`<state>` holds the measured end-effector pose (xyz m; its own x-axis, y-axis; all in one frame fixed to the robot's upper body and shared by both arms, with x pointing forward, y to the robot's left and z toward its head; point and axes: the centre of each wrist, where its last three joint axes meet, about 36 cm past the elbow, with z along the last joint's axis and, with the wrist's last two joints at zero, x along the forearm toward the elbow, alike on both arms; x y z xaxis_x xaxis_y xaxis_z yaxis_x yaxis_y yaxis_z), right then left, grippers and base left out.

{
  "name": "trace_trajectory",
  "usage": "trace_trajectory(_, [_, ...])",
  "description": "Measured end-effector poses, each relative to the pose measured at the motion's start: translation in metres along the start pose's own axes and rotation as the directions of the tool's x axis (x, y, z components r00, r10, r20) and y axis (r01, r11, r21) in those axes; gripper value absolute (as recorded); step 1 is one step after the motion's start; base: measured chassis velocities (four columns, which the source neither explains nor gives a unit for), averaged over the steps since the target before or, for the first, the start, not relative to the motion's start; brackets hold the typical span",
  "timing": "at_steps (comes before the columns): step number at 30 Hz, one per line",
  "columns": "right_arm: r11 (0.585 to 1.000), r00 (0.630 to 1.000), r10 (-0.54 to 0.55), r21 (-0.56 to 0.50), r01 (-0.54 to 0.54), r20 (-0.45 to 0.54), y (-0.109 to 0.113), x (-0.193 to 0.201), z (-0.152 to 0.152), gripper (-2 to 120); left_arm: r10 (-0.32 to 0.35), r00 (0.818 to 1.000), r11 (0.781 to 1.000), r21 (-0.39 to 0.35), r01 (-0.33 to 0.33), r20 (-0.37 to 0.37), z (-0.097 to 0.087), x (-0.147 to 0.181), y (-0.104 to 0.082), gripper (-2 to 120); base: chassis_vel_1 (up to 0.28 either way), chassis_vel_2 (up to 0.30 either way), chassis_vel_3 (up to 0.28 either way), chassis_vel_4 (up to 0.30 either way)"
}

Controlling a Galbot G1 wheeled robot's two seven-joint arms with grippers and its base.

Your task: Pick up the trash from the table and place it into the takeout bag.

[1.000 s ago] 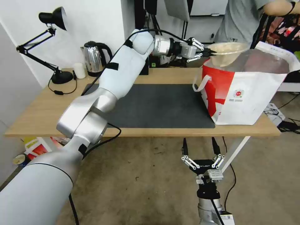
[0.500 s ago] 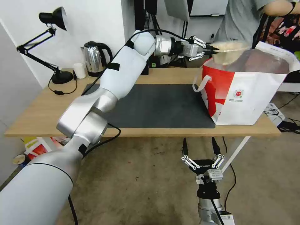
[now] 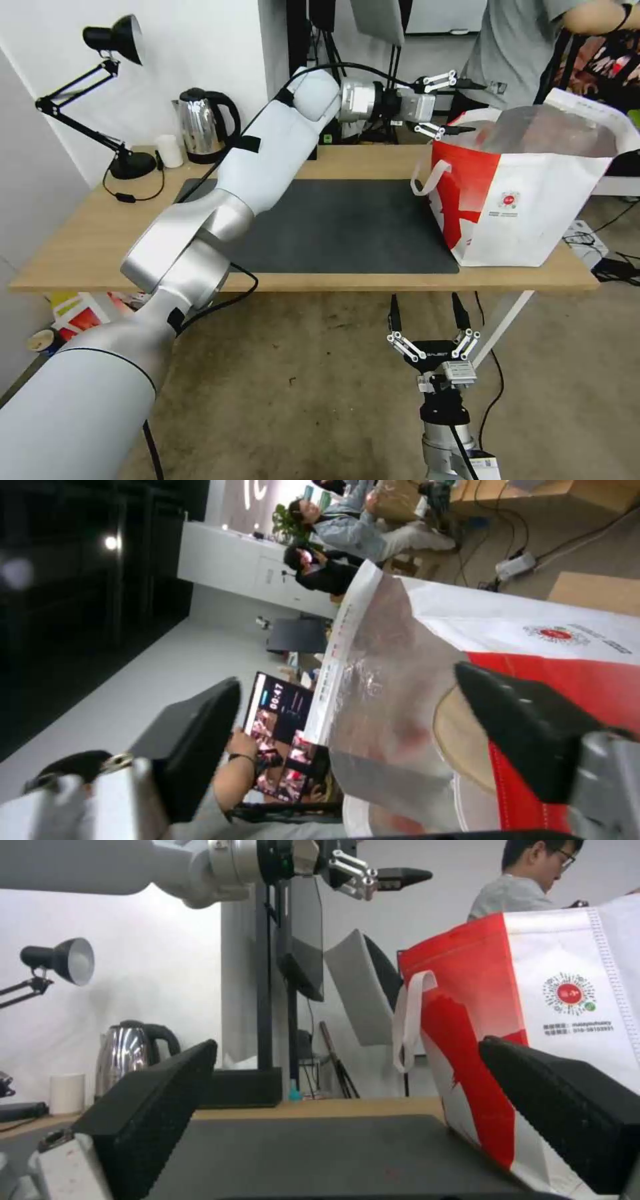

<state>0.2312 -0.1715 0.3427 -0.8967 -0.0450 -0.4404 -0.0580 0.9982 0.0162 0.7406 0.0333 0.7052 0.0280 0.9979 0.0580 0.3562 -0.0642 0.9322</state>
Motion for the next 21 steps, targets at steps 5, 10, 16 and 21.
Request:
trace_trajectory(5, [1.0,1.0,0.0,0.0,0.0,0.0,0.0,0.0,0.0,100,0.005,1.0,1.0,0.002,-0.005,0.0,-0.001,0.005,0.003,97,0.0,0.0,0.0,0.0])
trace_trajectory(10, [1.0,1.0,0.0,0.0,0.0,0.0,0.0,0.0,0.0,100,-0.027,1.0,0.999,0.045,0.027,-0.009,-0.006,0.032,0.008,100,0.0,0.0,0.0,0.0])
trace_trajectory(16, [1.0,1.0,0.0,0.0,0.0,0.0,0.0,0.0,0.0,100,-0.091,0.996,0.991,0.092,0.092,-0.015,-0.015,0.07,0.015,100,0.0,0.0,0.0,0.0])
trace_trajectory(21, [1.0,1.0,0.0,0.0,0.0,0.0,0.0,0.0,0.0,100,-0.174,0.984,0.972,0.159,0.176,-0.024,-0.023,0.11,0.001,100,0.0,0.0,0.0,0.0])
